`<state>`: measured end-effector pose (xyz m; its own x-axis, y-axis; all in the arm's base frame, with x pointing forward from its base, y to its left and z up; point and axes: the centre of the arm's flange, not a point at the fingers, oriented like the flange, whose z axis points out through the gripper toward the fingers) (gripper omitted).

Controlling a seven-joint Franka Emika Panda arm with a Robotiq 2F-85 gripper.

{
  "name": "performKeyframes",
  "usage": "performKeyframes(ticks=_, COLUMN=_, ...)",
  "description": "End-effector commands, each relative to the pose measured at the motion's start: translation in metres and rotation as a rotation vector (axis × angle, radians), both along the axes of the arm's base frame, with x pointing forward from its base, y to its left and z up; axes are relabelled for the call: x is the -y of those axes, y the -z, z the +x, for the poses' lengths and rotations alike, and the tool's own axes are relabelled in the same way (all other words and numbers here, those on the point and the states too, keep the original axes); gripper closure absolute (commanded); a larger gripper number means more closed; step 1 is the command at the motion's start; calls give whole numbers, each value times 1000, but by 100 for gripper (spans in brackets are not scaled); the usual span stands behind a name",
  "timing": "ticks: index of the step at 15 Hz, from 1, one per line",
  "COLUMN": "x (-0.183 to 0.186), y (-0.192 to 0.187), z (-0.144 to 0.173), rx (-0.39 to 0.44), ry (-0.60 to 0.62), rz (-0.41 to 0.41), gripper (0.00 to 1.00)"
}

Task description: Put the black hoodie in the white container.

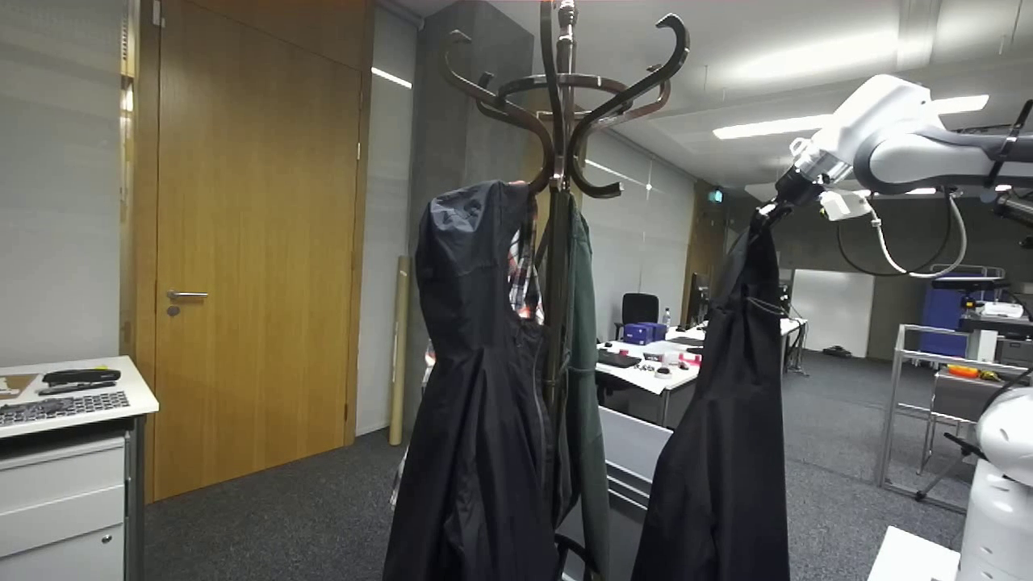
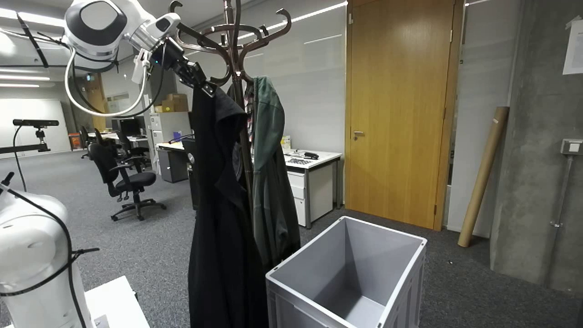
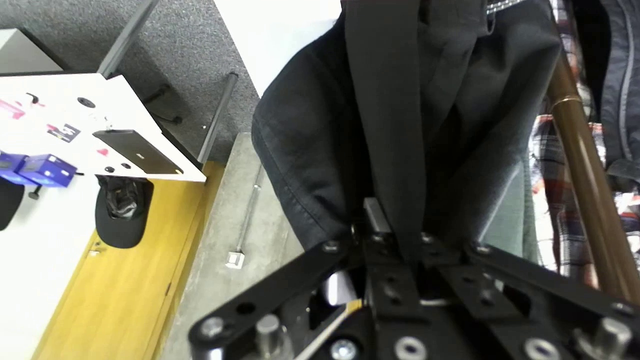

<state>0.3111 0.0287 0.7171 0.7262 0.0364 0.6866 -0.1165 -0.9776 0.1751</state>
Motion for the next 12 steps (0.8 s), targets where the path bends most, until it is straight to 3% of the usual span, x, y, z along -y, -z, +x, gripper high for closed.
performKeyframes(ticks=1, x=33, y=-37, z=20, rx=97, ry=116, rz=36, gripper=99)
performKeyframes(ticks=12, x=85, y=-88, z=107, rx=296, ry=311, rz=128, gripper=99)
